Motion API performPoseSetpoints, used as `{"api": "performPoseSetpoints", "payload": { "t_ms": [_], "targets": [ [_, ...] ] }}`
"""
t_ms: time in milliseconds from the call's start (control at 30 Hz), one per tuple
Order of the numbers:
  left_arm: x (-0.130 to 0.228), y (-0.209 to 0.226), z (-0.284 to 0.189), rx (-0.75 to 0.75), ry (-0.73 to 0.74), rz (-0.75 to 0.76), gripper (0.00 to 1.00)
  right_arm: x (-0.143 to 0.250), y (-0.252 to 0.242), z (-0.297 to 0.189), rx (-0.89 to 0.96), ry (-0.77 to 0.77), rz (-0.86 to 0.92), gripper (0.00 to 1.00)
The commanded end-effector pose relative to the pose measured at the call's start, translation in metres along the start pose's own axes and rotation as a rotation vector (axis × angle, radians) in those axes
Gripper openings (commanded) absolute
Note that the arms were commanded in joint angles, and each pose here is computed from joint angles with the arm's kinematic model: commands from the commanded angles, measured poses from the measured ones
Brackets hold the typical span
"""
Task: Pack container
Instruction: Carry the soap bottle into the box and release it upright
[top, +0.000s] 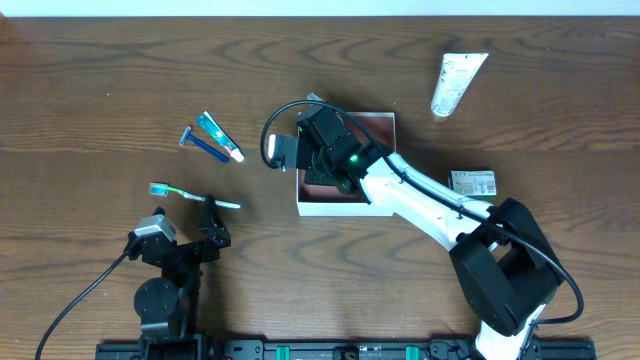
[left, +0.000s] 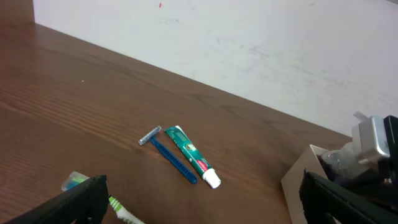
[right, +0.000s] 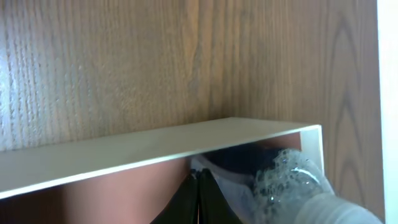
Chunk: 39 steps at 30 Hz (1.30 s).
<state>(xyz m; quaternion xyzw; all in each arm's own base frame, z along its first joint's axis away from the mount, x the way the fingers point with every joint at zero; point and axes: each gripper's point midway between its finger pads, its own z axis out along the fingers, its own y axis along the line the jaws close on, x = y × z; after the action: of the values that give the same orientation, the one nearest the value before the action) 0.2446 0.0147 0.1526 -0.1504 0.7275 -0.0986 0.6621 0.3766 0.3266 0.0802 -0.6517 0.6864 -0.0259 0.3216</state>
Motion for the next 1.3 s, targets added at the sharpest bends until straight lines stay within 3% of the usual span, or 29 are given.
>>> {"api": "performPoseSetpoints", "payload": {
  "t_ms": [0, 1267],
  "targets": [
    [0.015, 0.003, 0.001, -0.003, 0.049, 0.016, 0.98, 0.004, -0.001, 0.005, 0.003, 0.007, -0.017, 0.02],
    [0.015, 0.003, 0.001, -0.003, 0.049, 0.016, 0.98, 0.004, -0.036, 0.015, 0.139, -0.015, 0.012, 0.01]
  ]
}}
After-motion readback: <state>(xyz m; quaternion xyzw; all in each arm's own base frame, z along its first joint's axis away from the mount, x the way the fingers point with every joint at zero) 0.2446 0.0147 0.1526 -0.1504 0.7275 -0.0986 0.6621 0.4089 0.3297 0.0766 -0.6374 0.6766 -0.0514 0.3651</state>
